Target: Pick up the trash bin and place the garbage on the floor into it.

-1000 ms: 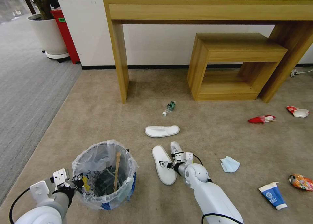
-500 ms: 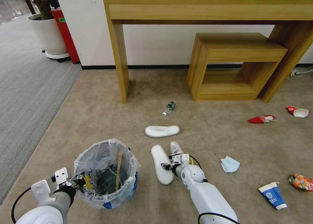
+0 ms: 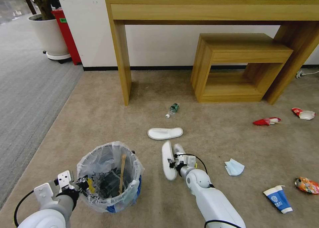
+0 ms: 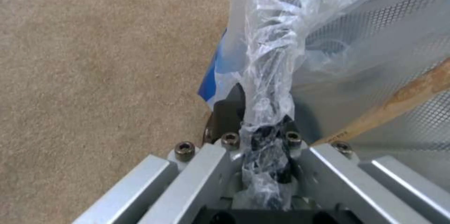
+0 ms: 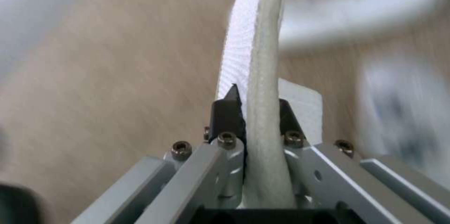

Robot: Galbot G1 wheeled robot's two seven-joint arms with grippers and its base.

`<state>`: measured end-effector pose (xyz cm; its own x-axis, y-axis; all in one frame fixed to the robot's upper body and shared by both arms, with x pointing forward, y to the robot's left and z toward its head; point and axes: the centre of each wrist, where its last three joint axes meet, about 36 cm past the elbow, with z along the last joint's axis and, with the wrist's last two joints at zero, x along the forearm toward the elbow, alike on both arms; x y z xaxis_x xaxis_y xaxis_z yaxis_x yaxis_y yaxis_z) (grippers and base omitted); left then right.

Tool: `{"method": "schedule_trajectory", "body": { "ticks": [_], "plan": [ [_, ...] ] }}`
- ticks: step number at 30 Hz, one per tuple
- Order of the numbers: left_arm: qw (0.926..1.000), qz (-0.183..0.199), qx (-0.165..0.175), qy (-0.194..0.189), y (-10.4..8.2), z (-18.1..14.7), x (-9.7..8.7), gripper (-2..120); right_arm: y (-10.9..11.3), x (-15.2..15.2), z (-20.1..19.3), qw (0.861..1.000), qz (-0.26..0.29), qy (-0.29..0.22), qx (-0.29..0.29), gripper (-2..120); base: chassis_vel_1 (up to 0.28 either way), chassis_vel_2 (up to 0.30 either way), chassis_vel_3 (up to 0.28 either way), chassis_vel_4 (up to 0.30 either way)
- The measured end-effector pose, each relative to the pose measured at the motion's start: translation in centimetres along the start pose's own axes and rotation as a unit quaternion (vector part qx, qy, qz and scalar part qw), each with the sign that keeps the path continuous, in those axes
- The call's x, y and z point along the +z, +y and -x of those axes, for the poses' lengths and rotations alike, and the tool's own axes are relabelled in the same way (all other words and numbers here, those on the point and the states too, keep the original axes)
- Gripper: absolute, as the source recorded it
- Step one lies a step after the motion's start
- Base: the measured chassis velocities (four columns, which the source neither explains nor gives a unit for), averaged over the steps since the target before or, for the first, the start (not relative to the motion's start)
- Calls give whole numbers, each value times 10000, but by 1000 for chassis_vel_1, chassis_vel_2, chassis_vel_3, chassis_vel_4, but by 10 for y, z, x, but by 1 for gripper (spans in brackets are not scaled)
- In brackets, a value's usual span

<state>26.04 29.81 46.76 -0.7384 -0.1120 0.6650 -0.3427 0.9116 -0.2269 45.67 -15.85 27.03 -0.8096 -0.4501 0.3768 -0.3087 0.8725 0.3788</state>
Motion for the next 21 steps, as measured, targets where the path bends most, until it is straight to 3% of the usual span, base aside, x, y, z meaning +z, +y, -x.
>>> {"method": "schedule_trajectory", "body": {
  "ticks": [3, 4, 5, 6, 7, 8, 10, 11, 12, 14, 15, 18, 21],
  "plan": [
    [9999, -51, 56, 79, -3, 2, 5, 1, 11, -17, -18, 9870, -208, -1290, -933, 3, 0, 0, 0, 0],
    [9999, -51, 56, 79, -3, 2, 5, 1, 11, -17, -18, 9870, -208, -1290, -933, 3, 0, 0, 0, 0],
    [9999, -70, 83, 96, -5, 2, 6, 1, 13, -24, -21, 9775, -230, -1659, -1283, 3, 0, 0, 0, 0],
    [9998, -90, 117, 109, -7, 2, 7, 1, 16, -32, -24, 9649, -208, -2009, -1679, 3, 0, 0, 0, 0],
    [9997, -113, 162, 121, -10, 1, 8, 1, 20, -43, -26, 9419, -129, -2474, -2269, 3, 0, 0, 0, 0],
    [9997, -113, 162, 121, -10, 1, 8, 1, 20, -43, -26, 9419, -129, -2474, -2269, 3, 0, 0, 0, 0],
    [9997, -115, 190, 136, -12, 1, 10, 1, 28, -63, -27, 8985, 100, -3108, -3098, 3, 0, 0, 0, 0],
    [9997, -115, 190, 136, -12, 1, 10, 1, 28, -63, -27, 8985, 100, -3108, -3098, 3, 0, 0, 0, 0],
    [9997, -107, 184, 150, -13, 2, 11, 1, 33, -74, -28, 8777, 247, -3350, -3417, 3, 0, 0, 0, 0],
    [9996, -118, 199, 178, -14, 3, 14, 1, 44, -87, -26, 8509, 375, -3582, -3824, 3, 0, 0, 0, 0],
    [9996, -118, 199, 178, -14, 3, 14, 1, 44, -87, -26, 8509, 375, -3582, -3824, 3, 0, 0, 0, 0],
    [9994, -145, 248, 193, -17, 3, 15, 1, 67, -83, -19, 8311, 405, -3519, -4288, 3, 0, 0, 0, 0],
    [9994, -150, 265, 179, -18, 4, 14, 1, 84, -66, -13, 8269, 379, -3290, -4544, 3, 0, 0, 0, 0]
  ]
}}
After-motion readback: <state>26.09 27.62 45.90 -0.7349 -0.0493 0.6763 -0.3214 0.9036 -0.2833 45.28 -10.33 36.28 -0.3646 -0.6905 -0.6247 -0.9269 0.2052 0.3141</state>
